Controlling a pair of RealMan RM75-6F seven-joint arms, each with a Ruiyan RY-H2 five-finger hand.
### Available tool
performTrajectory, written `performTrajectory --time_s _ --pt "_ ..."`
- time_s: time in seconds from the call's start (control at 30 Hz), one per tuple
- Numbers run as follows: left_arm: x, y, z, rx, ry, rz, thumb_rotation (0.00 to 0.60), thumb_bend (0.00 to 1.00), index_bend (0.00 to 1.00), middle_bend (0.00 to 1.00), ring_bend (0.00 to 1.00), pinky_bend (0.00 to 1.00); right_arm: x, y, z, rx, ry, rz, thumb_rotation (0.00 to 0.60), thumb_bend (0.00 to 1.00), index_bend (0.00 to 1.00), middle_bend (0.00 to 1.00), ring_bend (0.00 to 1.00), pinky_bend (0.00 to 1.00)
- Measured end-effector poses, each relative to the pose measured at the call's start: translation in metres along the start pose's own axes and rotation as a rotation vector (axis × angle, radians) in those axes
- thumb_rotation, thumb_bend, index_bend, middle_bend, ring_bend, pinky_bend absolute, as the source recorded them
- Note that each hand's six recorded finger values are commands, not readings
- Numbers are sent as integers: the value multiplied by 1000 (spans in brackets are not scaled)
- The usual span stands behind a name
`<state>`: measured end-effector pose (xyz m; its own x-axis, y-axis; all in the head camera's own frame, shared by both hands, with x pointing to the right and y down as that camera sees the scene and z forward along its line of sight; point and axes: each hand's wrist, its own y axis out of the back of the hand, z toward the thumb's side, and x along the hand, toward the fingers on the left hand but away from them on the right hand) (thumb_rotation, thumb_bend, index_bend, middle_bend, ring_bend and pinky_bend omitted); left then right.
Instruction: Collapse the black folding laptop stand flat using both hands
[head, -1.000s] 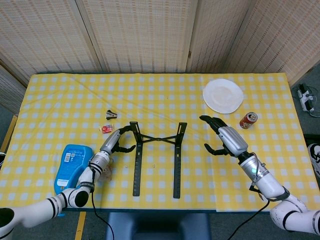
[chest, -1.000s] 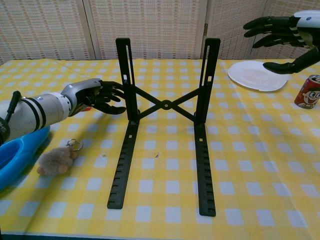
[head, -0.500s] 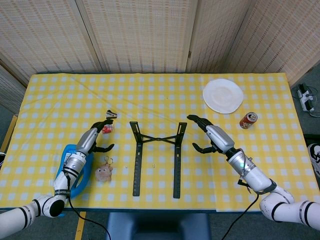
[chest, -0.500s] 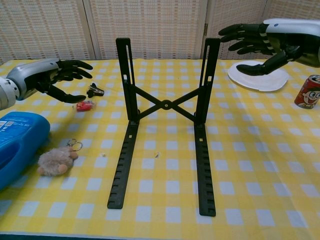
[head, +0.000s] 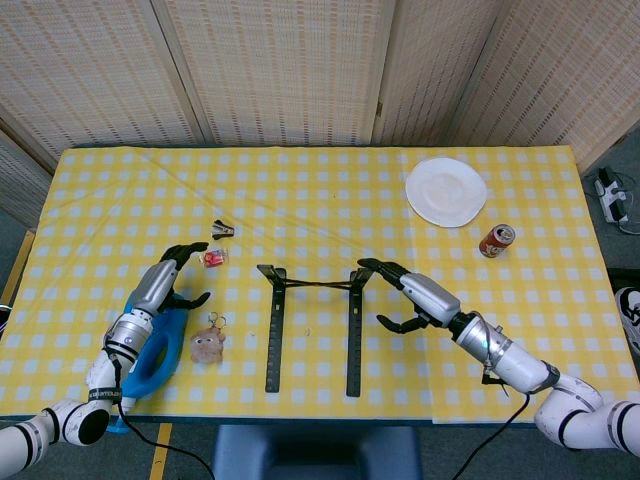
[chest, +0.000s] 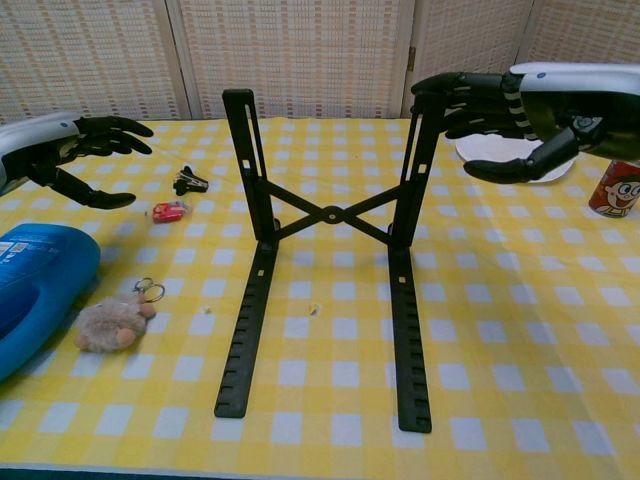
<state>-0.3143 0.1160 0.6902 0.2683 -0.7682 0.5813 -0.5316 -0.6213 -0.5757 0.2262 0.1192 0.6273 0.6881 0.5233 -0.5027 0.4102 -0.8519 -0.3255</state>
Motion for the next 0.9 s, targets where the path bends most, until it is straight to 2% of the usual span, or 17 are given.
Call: performTrajectory --time_s 0.17,0.4,0.5,0.63,0.73,0.9 --pt "-2 8 -1 70 -14 15 600 322 159 191 125 0 26 -5 1 31 26 20 600 463 0 50 91 0" --pt "-9 25 0 143 -33 56 600 320 159 191 130 0 63 -4 2 82 44 1 600 464 0 51 90 0" --pt "-9 29 4 164 -46 70 600 321 159 191 140 0 71 -5 3 113 40 -1 600 463 0 50 90 0" --pt "-1 24 16 225 -81 56 600 320 163 191 148 0 72 -6 7 179 45 -12 600 463 0 73 106 8" --pt "8 16 29 282 -116 33 600 309 162 191 148 0 70 -8 12 269 54 -30 600 463 0 133 170 68" --pt "25 -3 52 402 -181 1 600 242 130 157 126 0 61 -16 21 480 69 -71 600 463 27 249 281 232"
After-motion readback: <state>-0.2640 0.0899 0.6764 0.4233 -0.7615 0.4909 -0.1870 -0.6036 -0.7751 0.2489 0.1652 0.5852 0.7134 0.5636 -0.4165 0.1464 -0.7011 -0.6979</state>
